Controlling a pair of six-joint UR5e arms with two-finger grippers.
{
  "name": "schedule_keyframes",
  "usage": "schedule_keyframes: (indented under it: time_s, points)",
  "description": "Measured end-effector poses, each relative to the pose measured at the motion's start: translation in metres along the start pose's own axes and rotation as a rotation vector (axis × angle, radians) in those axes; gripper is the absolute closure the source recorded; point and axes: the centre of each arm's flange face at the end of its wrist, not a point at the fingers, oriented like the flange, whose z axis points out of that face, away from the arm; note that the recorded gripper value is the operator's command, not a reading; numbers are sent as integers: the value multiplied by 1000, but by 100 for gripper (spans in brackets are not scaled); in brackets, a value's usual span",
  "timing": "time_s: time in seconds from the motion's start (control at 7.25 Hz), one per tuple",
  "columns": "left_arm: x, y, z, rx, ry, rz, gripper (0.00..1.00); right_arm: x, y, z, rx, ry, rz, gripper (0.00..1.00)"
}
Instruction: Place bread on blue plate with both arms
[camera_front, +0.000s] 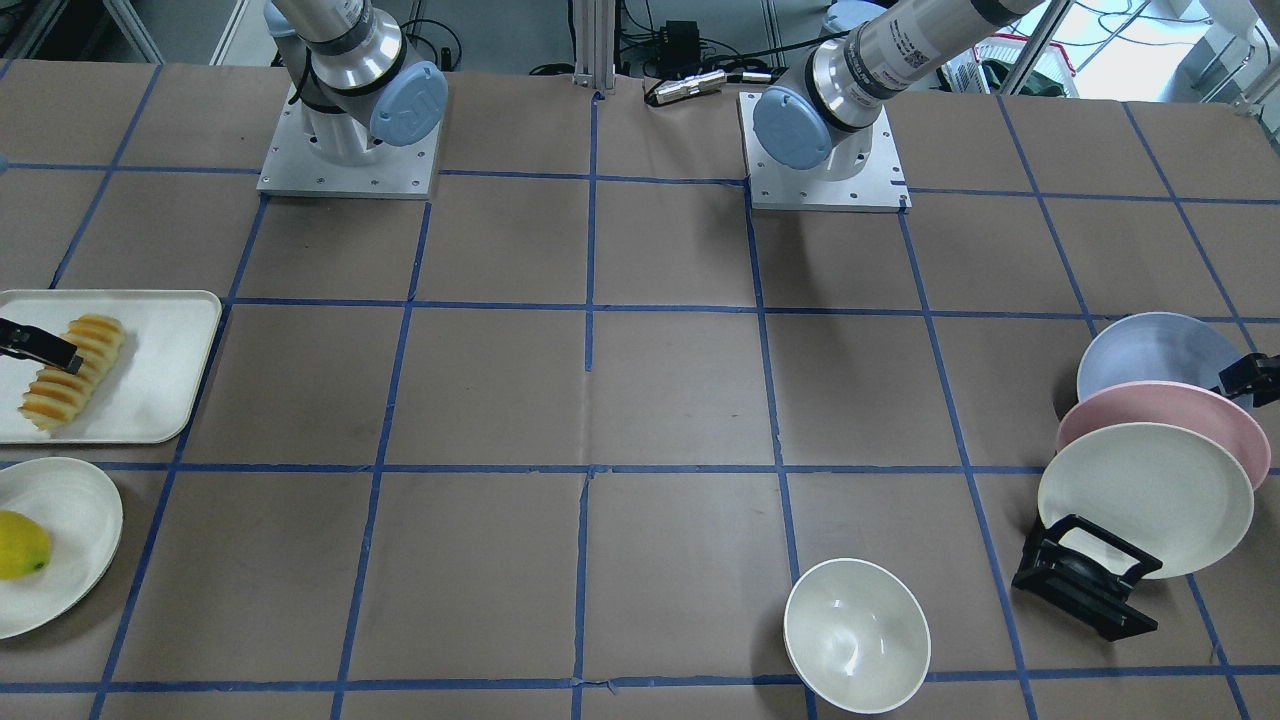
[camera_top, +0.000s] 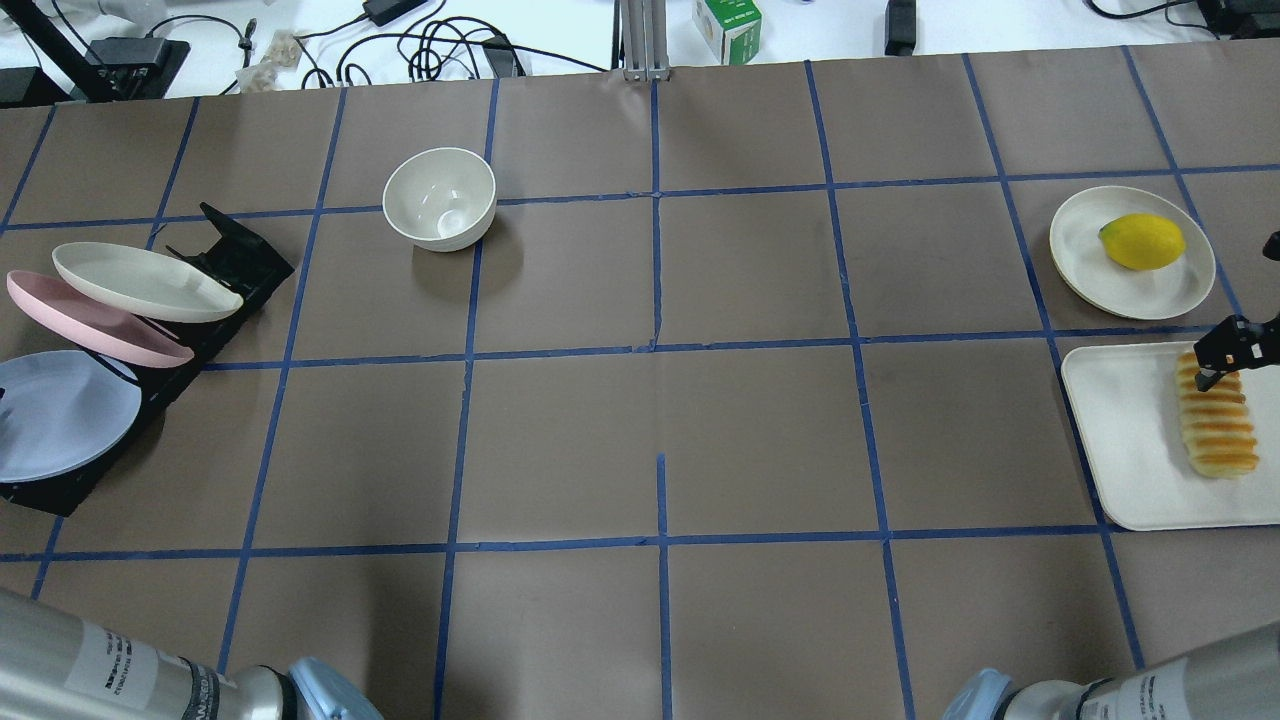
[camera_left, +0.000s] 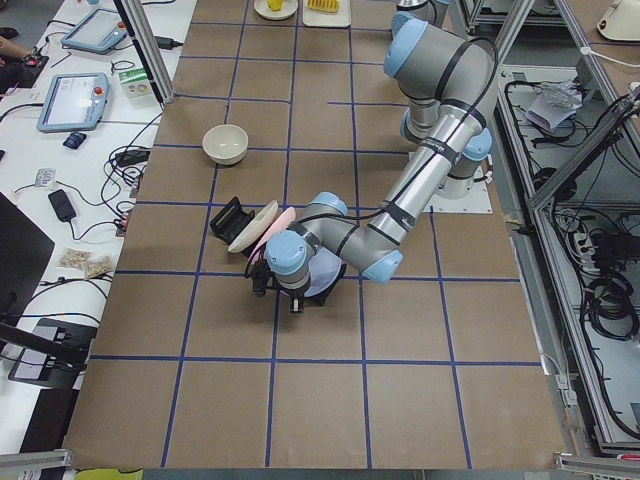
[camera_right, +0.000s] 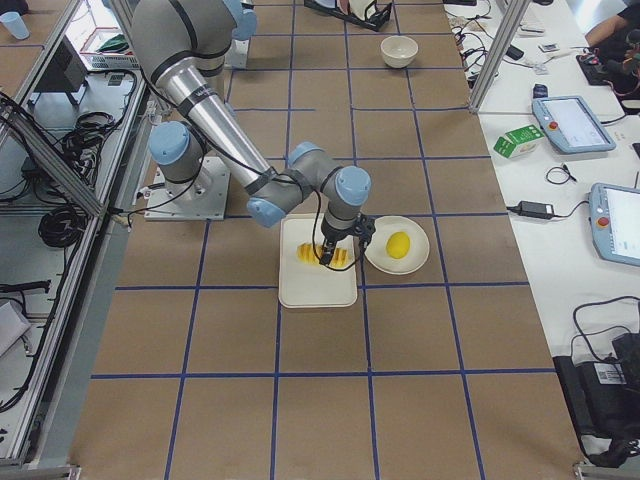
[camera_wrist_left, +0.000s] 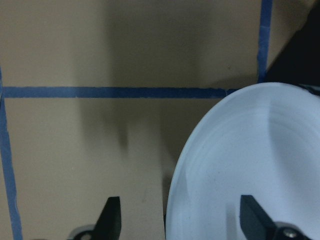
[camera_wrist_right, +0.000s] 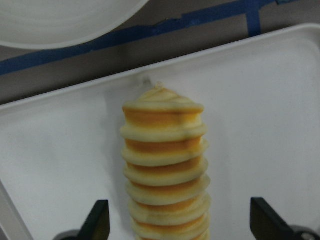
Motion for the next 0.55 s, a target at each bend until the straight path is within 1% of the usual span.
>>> schedule_keyframes:
  time_s: [0.28,0.41,0.55]
  points:
    - [-4,-3,-4,6,-6,2,100,0,-3,19,-31,-16,-2,0]
    - [-5,-4,-7,9,-10,2,100,0,-5,27,-46,-21,0,5]
    - [-6,-5,-9,9,-11,1,100,0,-5,33,-56,-25,6,34]
